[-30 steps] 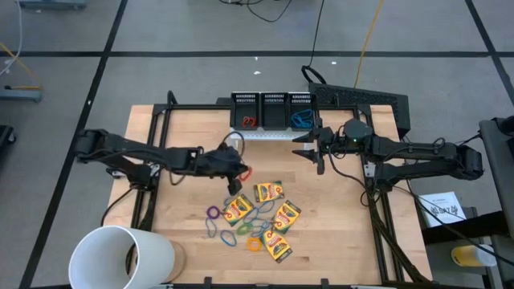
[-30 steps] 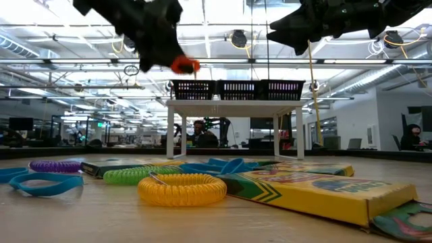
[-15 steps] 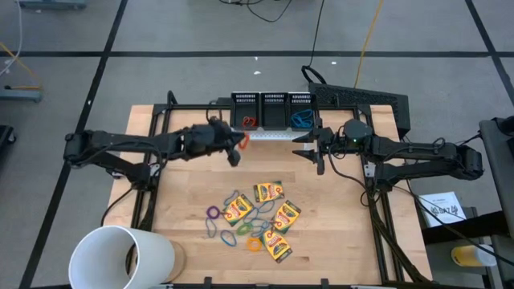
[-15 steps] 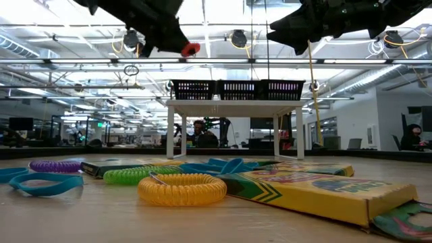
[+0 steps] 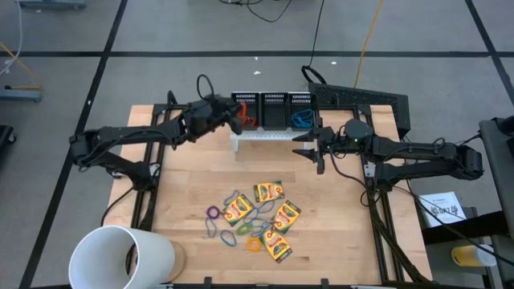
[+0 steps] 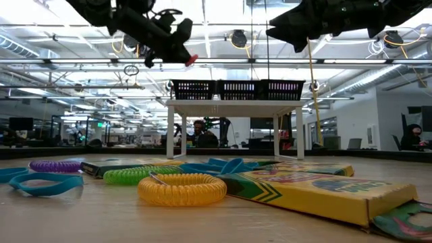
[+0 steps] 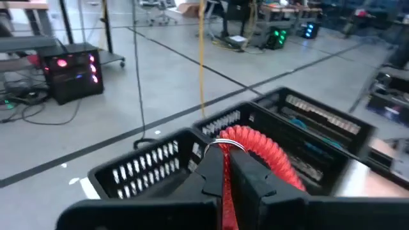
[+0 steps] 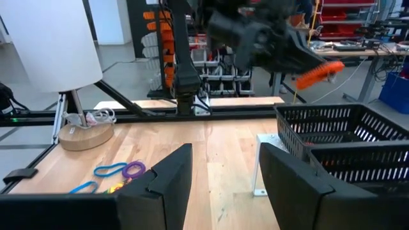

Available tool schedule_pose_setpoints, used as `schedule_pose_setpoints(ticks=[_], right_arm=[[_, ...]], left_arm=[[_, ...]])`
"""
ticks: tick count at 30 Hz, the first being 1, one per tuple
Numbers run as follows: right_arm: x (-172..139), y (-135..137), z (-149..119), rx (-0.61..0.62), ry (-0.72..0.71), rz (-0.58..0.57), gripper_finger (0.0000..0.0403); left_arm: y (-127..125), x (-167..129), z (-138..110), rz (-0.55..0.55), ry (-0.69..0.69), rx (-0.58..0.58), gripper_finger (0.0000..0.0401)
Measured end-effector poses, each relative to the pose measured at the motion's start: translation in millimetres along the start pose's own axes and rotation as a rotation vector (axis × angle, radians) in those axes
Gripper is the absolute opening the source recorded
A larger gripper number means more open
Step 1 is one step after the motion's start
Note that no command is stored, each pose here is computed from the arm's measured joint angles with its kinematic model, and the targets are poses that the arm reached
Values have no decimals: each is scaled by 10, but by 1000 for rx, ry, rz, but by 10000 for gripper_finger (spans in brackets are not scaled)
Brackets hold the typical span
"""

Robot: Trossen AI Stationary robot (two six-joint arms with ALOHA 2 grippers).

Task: Pick & Place Office Desk Supplies
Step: Put the orange spring keychain into the left black bin on the shelf, then put the crayon box into the middle black bin on the shelf

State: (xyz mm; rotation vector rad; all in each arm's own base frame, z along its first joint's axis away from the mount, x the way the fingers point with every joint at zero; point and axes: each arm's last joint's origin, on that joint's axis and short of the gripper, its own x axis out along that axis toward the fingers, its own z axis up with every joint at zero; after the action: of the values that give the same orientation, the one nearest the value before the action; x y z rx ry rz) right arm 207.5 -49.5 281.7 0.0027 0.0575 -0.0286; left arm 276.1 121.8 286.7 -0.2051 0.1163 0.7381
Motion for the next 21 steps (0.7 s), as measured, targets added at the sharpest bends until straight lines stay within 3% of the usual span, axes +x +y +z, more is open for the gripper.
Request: schedule_pose_setpoints(ticks=[11,17,21], right_arm=[[0,0,-5,6,5,0,171],[0,-1,-12,8,12,0,171],[0,0,-17,9,17,0,171]], left_arm=[[66,89,-60,30,21,-4,121],[50,84,-72,25,31,5,159],[-21,19,-41,-93,43,1,170]])
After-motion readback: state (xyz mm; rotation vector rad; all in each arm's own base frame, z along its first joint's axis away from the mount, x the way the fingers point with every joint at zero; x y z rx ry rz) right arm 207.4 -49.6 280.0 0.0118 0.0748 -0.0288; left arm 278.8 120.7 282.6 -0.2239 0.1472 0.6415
